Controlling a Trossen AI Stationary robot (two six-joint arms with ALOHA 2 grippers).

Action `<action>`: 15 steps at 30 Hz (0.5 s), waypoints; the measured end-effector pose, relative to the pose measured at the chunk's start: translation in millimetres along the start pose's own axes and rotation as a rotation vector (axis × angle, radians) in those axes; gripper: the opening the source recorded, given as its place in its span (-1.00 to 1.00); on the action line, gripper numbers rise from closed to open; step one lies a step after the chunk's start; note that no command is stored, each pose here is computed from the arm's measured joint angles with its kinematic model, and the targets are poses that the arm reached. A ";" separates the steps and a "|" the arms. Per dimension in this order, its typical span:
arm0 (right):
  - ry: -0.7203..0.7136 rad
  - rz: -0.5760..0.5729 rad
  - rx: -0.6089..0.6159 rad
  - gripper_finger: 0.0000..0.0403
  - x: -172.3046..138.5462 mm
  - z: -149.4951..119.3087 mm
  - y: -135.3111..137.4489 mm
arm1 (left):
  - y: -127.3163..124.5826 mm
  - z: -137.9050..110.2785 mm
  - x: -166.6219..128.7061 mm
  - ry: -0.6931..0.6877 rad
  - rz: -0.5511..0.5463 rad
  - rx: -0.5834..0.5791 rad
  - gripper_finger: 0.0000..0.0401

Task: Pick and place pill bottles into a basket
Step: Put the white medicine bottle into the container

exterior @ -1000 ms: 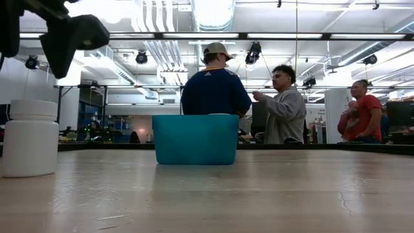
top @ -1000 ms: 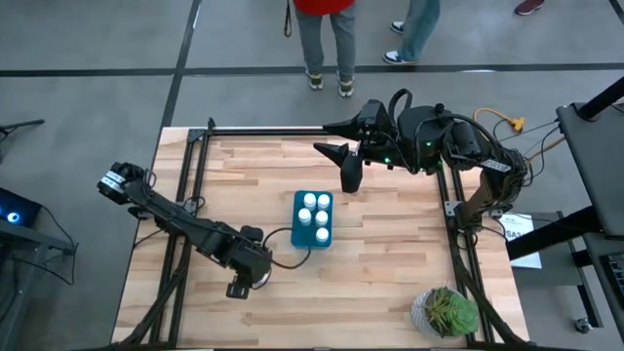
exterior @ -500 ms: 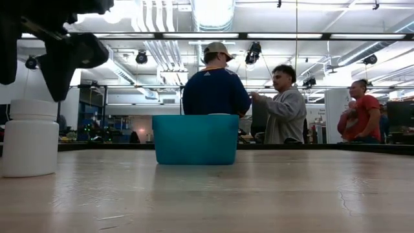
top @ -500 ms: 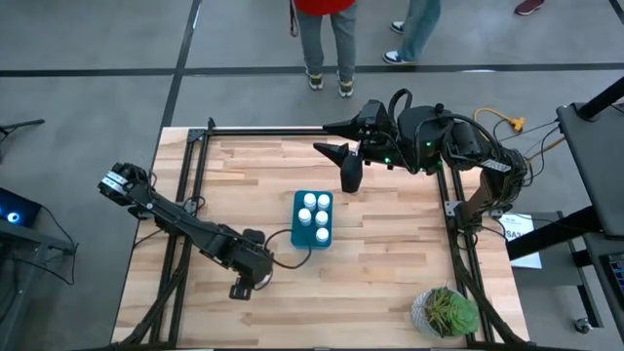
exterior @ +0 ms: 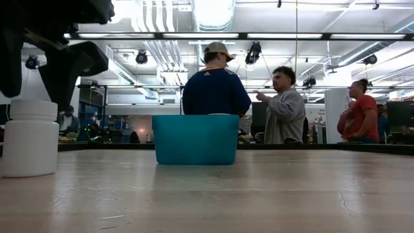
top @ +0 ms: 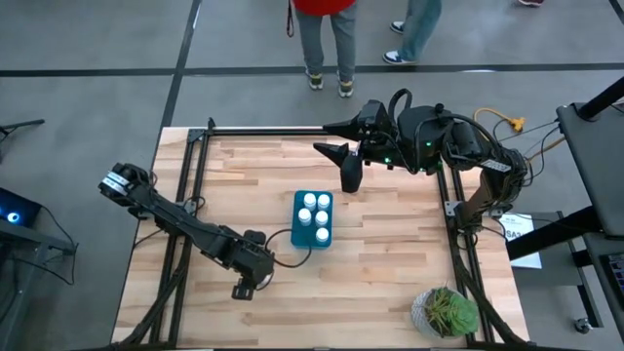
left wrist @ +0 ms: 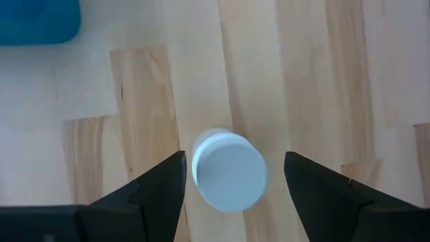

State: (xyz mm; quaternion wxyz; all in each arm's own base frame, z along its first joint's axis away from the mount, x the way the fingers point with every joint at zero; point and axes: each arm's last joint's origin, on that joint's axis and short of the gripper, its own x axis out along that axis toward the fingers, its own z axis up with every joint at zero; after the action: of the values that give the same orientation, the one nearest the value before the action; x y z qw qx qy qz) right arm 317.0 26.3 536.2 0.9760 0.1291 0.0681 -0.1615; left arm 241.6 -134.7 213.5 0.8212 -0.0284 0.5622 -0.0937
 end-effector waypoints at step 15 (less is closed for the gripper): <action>0.002 0.002 0.009 0.11 -0.2 -0.3 0.5 | -1.6 1.7 26.6 0.013 -0.014 -0.026 0.16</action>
State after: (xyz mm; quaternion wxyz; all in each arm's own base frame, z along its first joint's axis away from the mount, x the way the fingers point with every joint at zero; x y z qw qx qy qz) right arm 316.9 26.9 536.1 0.9755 0.1336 0.0680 -0.1608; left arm 252.3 -141.3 189.9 0.8163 -0.0425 0.5686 -0.0921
